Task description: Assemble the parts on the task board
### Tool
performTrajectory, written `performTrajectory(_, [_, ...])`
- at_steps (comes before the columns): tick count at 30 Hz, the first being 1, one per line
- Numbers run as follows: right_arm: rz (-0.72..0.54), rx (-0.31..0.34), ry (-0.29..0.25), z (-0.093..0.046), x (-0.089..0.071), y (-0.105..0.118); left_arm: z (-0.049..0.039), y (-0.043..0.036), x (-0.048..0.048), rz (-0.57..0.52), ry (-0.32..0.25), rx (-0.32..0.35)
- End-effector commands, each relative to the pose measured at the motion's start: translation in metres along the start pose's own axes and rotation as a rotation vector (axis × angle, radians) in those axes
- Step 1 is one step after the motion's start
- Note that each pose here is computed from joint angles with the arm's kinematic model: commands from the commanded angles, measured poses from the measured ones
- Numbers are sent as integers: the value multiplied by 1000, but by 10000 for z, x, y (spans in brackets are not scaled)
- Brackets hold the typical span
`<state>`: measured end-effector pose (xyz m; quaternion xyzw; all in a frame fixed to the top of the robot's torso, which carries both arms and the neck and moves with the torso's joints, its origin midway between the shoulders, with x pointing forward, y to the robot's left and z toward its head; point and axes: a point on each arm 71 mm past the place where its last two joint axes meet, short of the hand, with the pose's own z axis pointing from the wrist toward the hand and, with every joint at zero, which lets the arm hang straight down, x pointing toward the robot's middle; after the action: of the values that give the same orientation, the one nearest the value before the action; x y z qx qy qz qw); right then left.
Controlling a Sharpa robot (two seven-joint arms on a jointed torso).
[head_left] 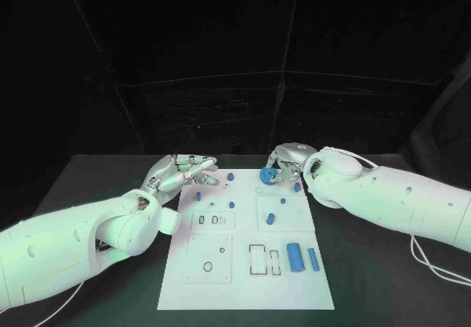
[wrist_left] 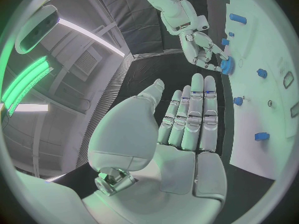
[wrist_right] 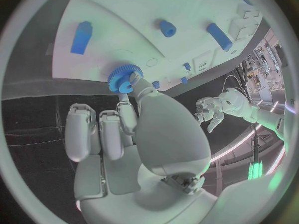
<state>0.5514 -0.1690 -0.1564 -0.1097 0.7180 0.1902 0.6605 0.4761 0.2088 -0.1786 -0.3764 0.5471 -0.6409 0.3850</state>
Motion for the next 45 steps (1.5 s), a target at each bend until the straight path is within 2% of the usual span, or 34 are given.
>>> performTrajectory(1, [0, -48, -63, -23, -57, 118, 0, -13, 13, -5, 15, 5])
performTrajectory(4, [30, -84, -83, -31, -72, 285, -4, -14, 8, -4, 15, 5])
performTrajectory(10, [65, -131, -98, 58, -62, 602, -1, -14, 21, -7, 19, 5])
performTrajectory(19, [70, -158, -53, 201, 109, 930, 7, -12, 26, -7, 19, 5])
performTrajectory(31, [47, -146, 11, 269, 324, 1058, 4, -15, 16, -5, 16, 5])
performTrajectory(34, [39, -131, 3, 280, 330, 1059, 4, -17, 19, -5, 17, 5])
performTrajectory(39, [36, -104, -40, 295, 311, 1049, 6, -16, 20, -6, 18, 5])
performTrajectory(45, [37, -96, -67, 302, 297, 1052, 7, -15, 17, -5, 17, 5])
